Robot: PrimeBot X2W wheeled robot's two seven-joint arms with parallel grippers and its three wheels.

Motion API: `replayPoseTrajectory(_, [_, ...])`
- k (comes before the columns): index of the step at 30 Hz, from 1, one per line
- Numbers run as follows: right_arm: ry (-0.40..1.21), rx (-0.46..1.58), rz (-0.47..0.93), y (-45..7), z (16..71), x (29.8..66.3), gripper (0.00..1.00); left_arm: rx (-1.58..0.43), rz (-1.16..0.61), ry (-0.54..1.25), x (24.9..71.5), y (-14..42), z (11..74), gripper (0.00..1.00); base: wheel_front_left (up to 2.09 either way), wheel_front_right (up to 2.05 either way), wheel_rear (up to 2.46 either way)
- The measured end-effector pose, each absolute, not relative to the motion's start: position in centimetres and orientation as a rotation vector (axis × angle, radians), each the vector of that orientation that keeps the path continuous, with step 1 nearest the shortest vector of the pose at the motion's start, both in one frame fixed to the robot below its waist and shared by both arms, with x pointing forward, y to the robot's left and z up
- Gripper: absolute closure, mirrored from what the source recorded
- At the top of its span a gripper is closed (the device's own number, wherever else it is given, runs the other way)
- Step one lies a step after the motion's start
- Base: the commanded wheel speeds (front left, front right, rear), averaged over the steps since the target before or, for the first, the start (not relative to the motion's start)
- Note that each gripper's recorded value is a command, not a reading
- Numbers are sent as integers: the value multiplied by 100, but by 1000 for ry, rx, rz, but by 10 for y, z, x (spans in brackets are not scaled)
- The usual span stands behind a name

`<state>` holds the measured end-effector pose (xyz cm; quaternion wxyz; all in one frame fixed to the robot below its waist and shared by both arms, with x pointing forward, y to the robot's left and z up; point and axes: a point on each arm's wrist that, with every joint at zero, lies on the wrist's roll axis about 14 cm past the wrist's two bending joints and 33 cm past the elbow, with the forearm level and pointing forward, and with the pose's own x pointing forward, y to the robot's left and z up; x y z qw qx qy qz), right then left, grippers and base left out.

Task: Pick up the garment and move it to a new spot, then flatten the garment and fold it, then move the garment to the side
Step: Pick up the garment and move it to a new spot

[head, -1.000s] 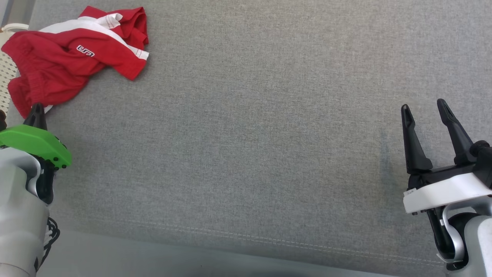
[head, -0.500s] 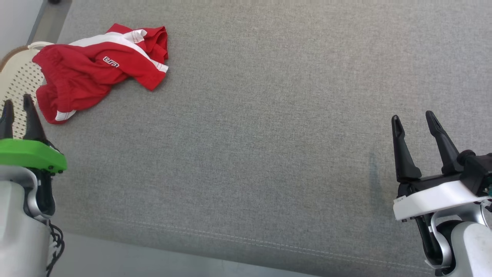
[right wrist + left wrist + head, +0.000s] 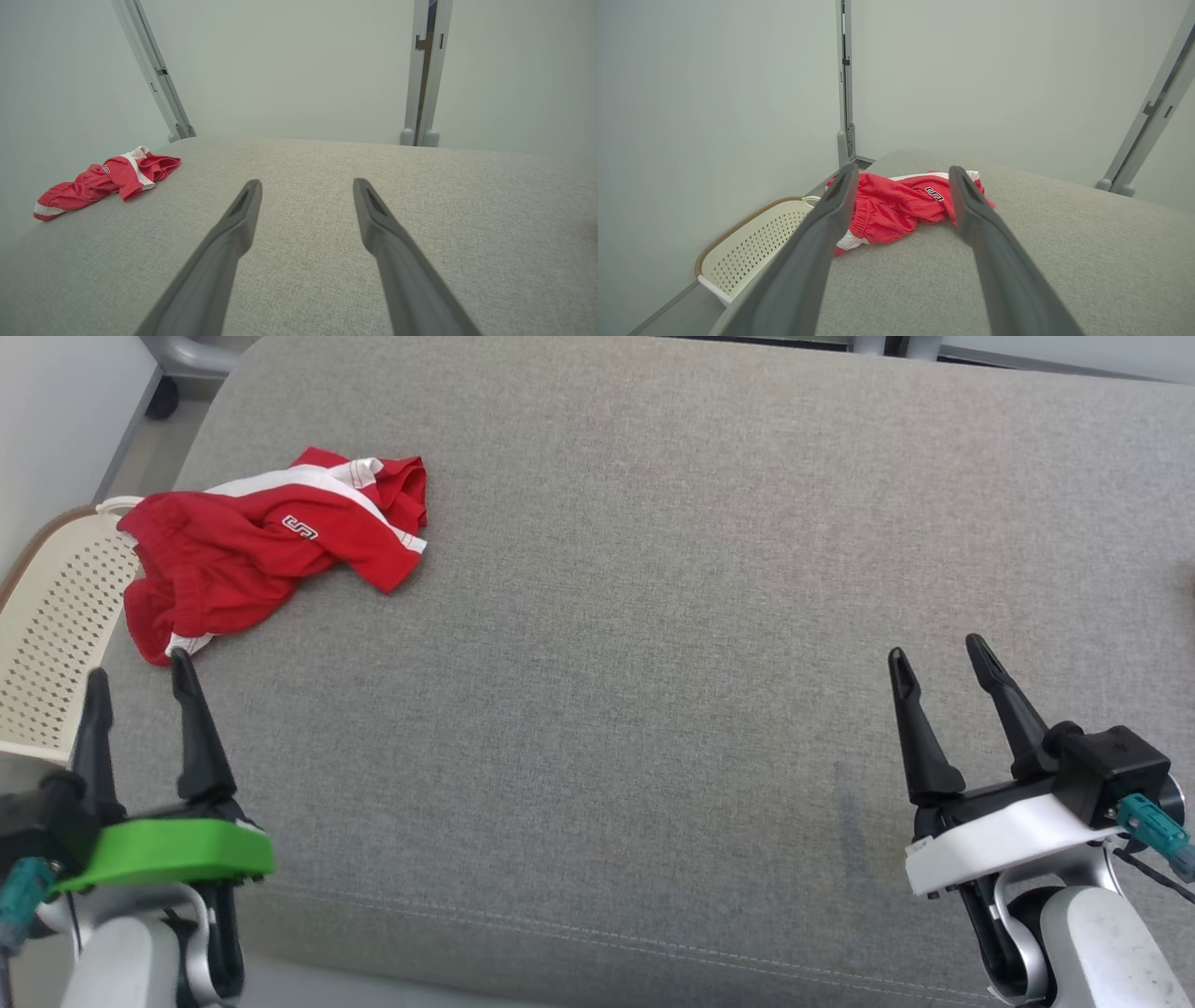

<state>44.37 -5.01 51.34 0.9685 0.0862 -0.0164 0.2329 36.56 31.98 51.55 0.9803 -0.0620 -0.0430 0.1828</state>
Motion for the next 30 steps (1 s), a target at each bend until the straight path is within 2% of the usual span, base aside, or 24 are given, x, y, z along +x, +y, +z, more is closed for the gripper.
replayPoseTrajectory(11, [-59, 177, 485, -44, 523, 425, 0, -117, 368, -93, 327, 291, 516, 0, 0, 0, 0])
replayPoseTrajectory(30, [-80, 187, 496, -35, 535, 403, 0, -111, 408, -181, 293, 302, 538, 0, 0, 0, 0])
